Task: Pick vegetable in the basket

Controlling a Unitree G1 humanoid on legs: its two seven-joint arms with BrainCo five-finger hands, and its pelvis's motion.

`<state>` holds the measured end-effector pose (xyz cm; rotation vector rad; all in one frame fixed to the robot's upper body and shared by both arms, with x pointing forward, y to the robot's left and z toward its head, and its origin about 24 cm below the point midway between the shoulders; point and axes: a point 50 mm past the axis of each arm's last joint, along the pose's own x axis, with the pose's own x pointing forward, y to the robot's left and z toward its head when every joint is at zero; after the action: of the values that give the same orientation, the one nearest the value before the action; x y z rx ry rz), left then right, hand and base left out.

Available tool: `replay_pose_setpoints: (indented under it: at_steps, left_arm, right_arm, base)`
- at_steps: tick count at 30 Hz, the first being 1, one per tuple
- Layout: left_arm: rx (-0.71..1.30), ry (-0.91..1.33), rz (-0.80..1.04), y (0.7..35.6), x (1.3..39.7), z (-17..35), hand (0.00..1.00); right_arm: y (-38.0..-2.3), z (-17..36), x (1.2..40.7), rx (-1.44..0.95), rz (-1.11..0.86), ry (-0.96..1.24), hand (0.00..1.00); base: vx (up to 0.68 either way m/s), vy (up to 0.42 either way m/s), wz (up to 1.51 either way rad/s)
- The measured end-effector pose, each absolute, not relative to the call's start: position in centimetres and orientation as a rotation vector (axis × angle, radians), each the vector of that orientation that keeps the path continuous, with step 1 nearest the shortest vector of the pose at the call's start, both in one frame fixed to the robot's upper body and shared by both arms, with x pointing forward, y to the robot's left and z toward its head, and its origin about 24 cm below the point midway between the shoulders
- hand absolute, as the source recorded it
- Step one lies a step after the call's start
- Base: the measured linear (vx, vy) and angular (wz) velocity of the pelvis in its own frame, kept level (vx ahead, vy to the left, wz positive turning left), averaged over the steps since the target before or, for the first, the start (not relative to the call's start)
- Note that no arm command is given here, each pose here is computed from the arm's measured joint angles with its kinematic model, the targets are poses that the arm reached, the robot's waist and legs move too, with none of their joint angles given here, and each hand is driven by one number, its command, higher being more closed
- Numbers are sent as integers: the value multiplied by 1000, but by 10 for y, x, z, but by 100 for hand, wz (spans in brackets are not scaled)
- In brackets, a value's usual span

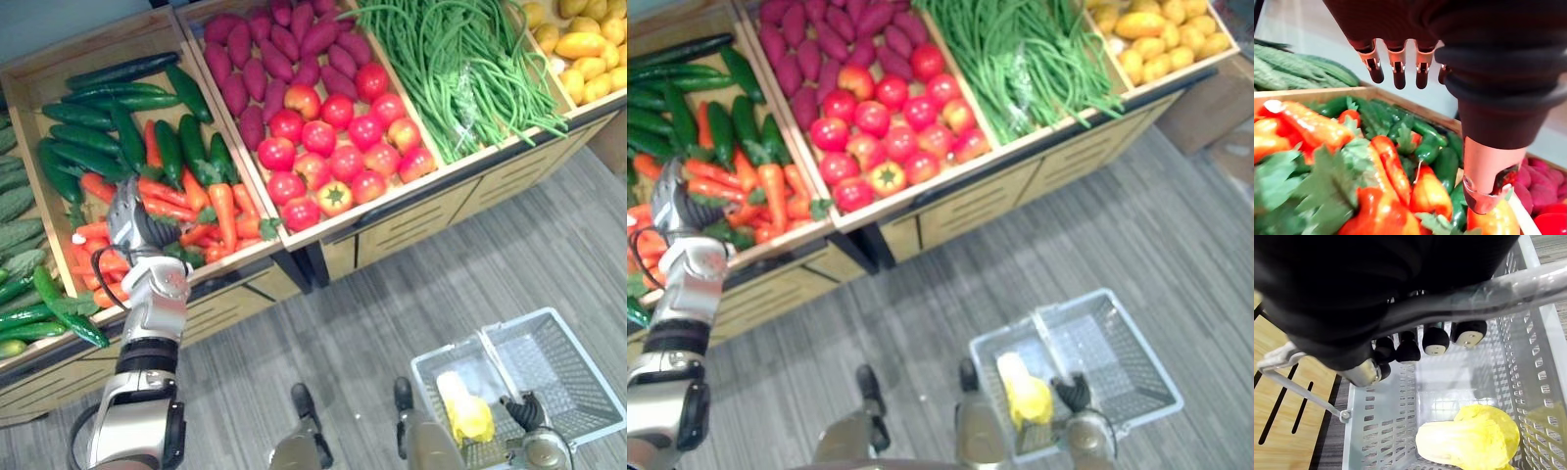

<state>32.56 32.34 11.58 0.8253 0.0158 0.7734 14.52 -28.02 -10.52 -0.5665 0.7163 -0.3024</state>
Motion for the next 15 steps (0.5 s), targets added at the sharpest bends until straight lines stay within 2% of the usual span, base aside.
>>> replay_pose_setpoints:
  at_steps: [2,6,15]
  left_arm:
    - [662,102,811,328,323,99,0]
    - [514,138,833,328,321,89,0]
    - [449,123,828,318,329,92,0]
  right_arm:
    - [-276,-106,146,-556,-298,715,100]
    - [-273,-108,147,-544,-294,717,100]
    - [-269,-106,151,-553,-272,701,100]
  base:
    - [-52,-15,-8]
    - [-26,-15,-9]
    - [14,-7,-6]
